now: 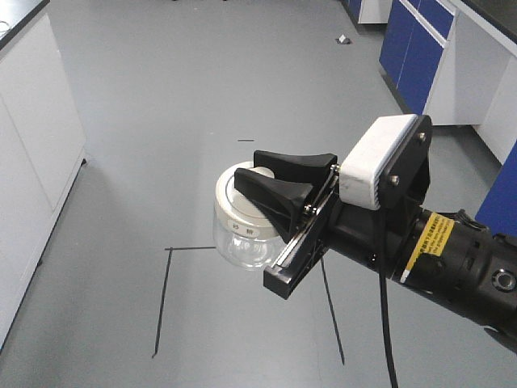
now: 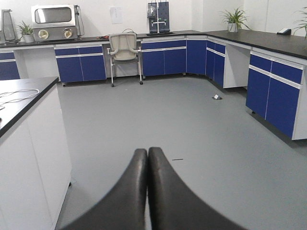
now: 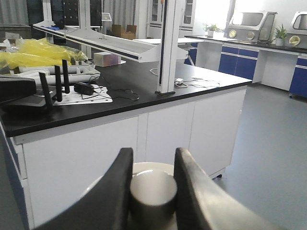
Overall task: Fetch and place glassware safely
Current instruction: 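Carry the jar in the right gripper while the base turns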
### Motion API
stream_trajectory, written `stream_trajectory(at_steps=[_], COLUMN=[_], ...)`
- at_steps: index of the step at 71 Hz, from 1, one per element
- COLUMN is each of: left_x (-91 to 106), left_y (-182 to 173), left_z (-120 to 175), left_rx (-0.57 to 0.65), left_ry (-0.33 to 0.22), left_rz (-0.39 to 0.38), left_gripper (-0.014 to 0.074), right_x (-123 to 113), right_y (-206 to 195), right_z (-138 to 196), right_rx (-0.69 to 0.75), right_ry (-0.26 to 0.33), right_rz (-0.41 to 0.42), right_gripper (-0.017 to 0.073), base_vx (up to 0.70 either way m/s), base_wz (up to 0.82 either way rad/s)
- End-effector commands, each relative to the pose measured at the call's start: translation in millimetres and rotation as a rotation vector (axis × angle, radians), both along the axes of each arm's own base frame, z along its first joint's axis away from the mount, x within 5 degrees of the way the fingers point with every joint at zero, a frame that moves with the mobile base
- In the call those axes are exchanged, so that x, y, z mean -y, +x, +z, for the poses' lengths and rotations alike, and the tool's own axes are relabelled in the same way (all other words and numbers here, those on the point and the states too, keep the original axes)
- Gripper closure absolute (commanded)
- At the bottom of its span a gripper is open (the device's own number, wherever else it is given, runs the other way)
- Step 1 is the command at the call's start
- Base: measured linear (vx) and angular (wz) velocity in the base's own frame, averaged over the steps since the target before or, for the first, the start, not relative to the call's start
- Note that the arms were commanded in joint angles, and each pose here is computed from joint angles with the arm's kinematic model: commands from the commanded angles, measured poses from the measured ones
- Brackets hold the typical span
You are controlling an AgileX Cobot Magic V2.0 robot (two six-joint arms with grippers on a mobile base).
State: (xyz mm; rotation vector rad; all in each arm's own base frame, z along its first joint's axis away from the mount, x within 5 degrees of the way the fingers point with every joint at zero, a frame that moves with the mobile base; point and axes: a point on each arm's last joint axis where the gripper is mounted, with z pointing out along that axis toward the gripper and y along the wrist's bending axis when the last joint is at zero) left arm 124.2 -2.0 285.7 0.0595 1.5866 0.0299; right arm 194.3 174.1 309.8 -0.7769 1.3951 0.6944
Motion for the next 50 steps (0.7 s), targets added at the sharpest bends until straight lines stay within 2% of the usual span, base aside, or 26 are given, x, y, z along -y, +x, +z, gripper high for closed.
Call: stream_trajectory(at_steps=[1,50], left_x=[1.0,1.0], left_y=[-0.3,-0.1], left_z=[15.5,15.4], left_rx=[0.098,0.097], left_ry=[-0.019,-0.019], left_rz=[-0.009,-0.009], left_gripper=[0.0601,0.0601], right_x=[0.7,0.7], right_y=[-5.9,-5.9], right_z=[25.0,25.0], right_rx=[0.084,0.084], right_ry=[0.113,0.113], right_rz=[0.037,0.037], right_gripper=[0.0563,0.0563], base_vx=[0.37,0.43], base_wz=[-0.04,-0.02])
